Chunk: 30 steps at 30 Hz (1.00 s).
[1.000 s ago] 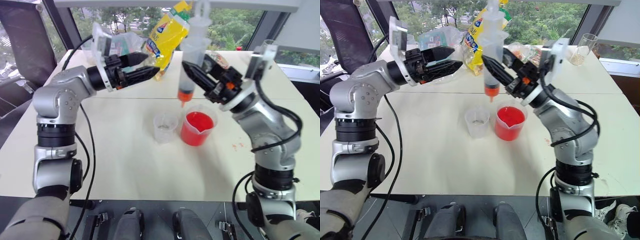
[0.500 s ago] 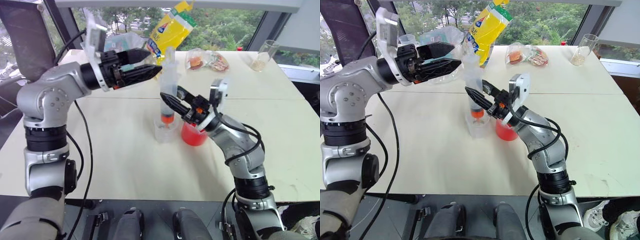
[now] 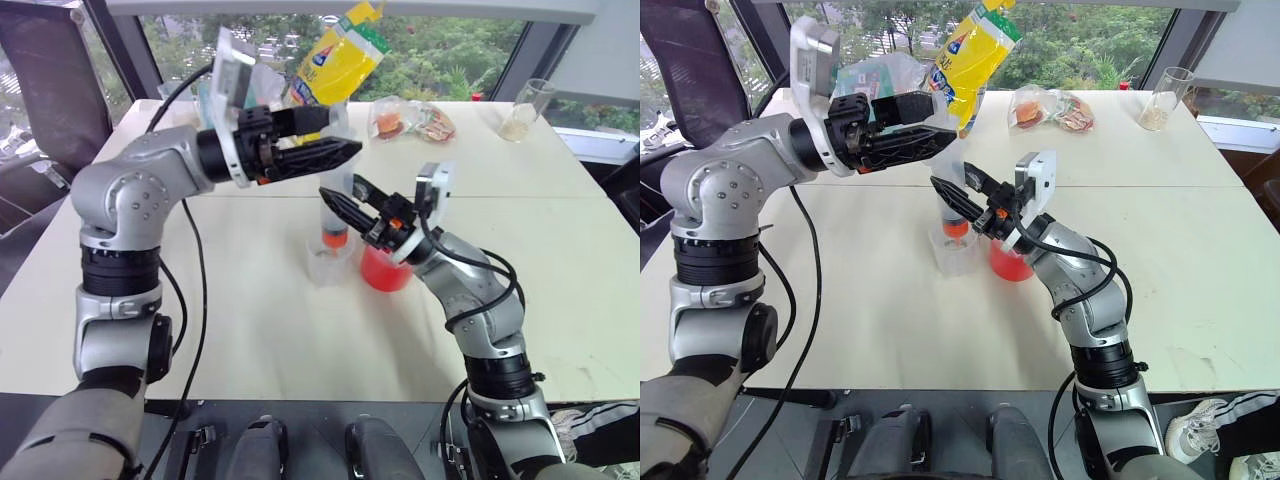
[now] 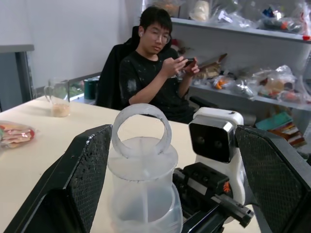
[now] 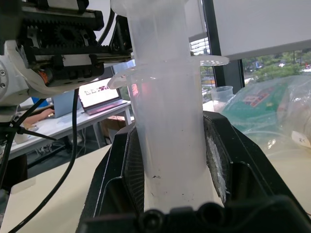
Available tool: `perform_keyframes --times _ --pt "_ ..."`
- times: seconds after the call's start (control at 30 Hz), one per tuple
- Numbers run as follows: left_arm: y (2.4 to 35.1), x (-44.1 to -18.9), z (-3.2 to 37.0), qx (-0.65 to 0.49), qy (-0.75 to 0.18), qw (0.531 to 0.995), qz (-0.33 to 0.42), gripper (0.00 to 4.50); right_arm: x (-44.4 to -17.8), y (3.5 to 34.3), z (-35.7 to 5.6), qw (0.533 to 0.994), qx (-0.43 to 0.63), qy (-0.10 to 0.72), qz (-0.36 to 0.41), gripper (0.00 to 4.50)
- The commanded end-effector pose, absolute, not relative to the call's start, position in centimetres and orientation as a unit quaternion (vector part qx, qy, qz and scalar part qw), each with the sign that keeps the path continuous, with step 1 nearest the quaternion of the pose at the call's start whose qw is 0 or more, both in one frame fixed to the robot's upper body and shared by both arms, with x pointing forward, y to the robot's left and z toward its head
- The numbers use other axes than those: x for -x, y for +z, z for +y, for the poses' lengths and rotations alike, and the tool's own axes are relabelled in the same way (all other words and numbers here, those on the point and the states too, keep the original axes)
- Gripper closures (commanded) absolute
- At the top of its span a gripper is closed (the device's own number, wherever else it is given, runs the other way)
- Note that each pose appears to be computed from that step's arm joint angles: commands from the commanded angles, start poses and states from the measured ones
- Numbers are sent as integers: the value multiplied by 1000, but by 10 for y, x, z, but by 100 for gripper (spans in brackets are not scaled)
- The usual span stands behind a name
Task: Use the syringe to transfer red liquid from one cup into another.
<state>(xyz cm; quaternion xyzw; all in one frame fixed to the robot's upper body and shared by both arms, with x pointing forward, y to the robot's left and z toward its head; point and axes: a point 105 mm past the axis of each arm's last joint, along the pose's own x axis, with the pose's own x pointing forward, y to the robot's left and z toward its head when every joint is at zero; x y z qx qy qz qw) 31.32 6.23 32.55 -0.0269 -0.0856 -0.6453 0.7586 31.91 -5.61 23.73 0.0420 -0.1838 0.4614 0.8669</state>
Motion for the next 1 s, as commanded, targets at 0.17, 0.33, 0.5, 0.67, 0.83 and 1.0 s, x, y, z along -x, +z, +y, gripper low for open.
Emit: perform_keyframes --times 0.17,0.33,0.5,0.67,0.83,1.0 --pt "340 -304 61 5 -648 754 -111 39 -313 248 -53 859 -36 465 -211 309" --pt "346 -309 65 12 -632 765 -123 39 -313 247 -52 858 -34 468 -209 309" --pt "342 -313 60 20 -632 766 -119 39 -313 246 -51 857 -30 472 -208 309" --pt "339 -314 59 27 -633 765 -113 265 -313 246 -51 856 -28 472 -207 309" --pt "335 -318 58 22 -629 770 -106 371 -312 246 -51 856 -27 472 -207 309" --pt "321 -318 56 4 -631 770 -87 371 -311 248 -50 855 -25 474 -210 309"
